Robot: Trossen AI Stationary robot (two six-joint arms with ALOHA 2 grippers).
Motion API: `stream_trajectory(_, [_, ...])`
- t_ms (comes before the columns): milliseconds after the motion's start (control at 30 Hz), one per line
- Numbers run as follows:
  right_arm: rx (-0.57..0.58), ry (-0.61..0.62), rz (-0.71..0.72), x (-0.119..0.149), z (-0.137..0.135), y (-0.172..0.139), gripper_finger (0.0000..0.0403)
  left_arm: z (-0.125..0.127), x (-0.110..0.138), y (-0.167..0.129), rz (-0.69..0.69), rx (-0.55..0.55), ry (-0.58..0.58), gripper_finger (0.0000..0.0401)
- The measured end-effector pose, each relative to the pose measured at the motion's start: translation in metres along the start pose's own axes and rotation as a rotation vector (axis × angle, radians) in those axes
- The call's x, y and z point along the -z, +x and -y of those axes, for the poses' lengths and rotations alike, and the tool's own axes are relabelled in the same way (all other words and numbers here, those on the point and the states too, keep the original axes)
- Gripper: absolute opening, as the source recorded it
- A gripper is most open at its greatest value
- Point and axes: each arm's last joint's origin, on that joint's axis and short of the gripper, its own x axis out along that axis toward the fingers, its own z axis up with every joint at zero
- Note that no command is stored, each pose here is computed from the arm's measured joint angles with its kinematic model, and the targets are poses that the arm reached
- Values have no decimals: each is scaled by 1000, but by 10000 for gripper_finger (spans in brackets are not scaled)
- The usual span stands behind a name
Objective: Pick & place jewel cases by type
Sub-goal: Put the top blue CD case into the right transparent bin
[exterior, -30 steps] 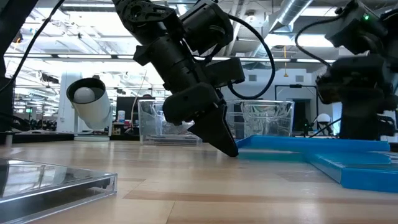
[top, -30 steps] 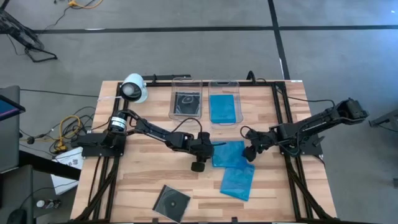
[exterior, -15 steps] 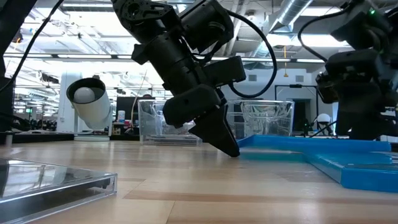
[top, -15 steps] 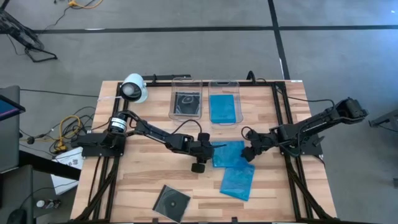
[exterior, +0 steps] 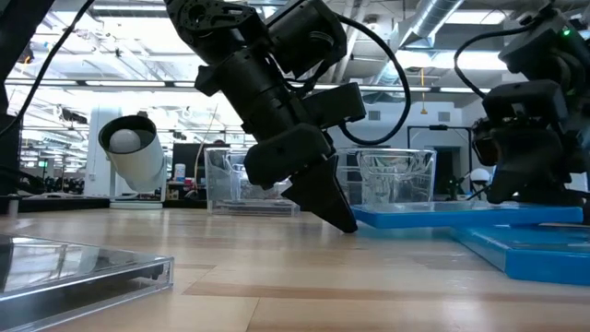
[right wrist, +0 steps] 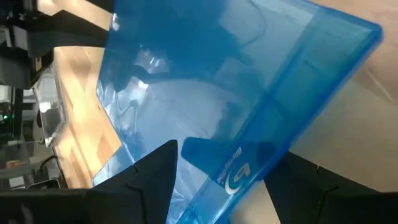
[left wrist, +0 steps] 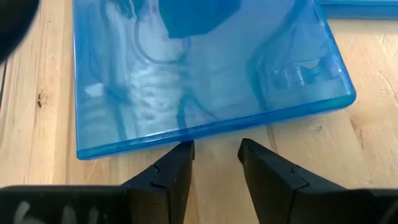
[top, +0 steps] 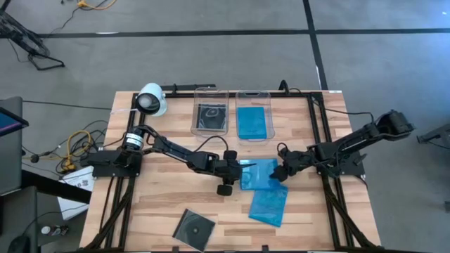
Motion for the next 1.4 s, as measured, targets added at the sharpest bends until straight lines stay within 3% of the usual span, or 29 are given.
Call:
stream_trajectory(267, [-19,-48,8,0,-1,-1,210,0,0,0,1,-2,-6,137])
stream_trajectory(667, [-190,-169,80,-6,-18,-3,106,0,2,0,-14,-20,-25,137])
stream_trajectory(933, [-282,-257,102,-5,-28,-5,90,0,3,0,-24,-63,-40,137])
stream_trajectory(1167, [-274,-294,128,4,-32,-5,83,-1,2,0,-10,-83,-84,137])
stream_trajectory(1400, [-253,-317,165,11,-33,-5,34,-2,1,0,-5,-91,-89,137])
